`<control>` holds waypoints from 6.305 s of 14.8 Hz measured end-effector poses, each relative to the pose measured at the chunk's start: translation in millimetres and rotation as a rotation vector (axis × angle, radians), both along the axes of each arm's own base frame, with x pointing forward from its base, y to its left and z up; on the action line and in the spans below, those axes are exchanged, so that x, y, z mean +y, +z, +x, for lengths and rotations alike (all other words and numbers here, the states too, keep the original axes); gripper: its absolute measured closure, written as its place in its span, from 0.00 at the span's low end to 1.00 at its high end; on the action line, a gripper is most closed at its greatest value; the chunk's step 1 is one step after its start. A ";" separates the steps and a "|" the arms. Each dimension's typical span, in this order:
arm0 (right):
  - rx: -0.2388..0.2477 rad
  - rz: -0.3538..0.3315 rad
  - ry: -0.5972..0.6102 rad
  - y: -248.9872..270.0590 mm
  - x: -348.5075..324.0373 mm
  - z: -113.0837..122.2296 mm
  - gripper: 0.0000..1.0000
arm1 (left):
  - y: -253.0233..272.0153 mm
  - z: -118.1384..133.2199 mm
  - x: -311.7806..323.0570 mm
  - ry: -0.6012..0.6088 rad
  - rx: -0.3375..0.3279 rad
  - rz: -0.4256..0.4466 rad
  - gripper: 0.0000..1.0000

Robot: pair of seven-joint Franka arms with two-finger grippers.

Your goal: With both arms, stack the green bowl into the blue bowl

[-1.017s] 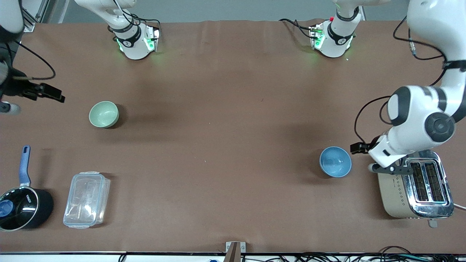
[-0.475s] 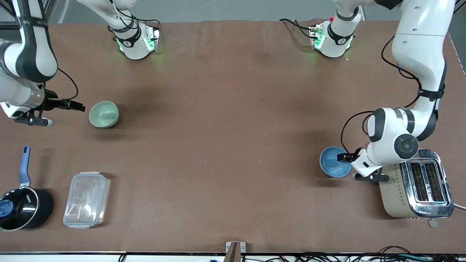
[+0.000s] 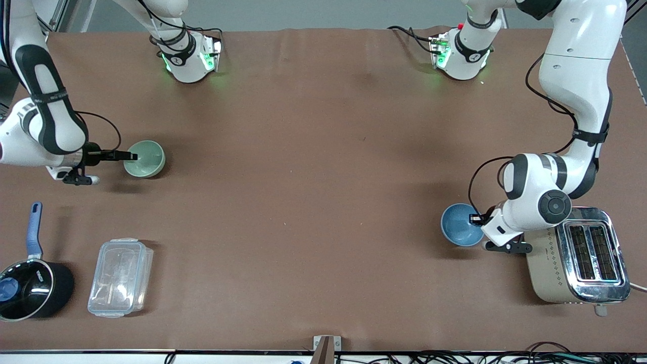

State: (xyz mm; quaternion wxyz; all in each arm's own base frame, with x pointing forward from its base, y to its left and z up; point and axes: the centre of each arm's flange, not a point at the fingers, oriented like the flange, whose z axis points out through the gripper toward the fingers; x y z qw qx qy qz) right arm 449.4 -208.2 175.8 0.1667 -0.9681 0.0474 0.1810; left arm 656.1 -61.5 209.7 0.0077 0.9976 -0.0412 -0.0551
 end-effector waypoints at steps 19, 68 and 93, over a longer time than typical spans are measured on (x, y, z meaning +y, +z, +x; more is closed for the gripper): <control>0.023 0.143 -0.050 97.8 76.2 41.3 0.94 | 28.3 -171.3 -432.7 0.132 0.023 -0.207 0.94; -0.196 0.134 -0.582 156.2 483.4 66.1 0.00 | 417.1 -125.3 -30.0 -0.051 -0.110 0.035 0.00; -0.345 -0.367 0.071 469.3 150.8 82.0 0.00 | 425.5 -126.9 -25.4 -0.043 -0.109 0.044 0.00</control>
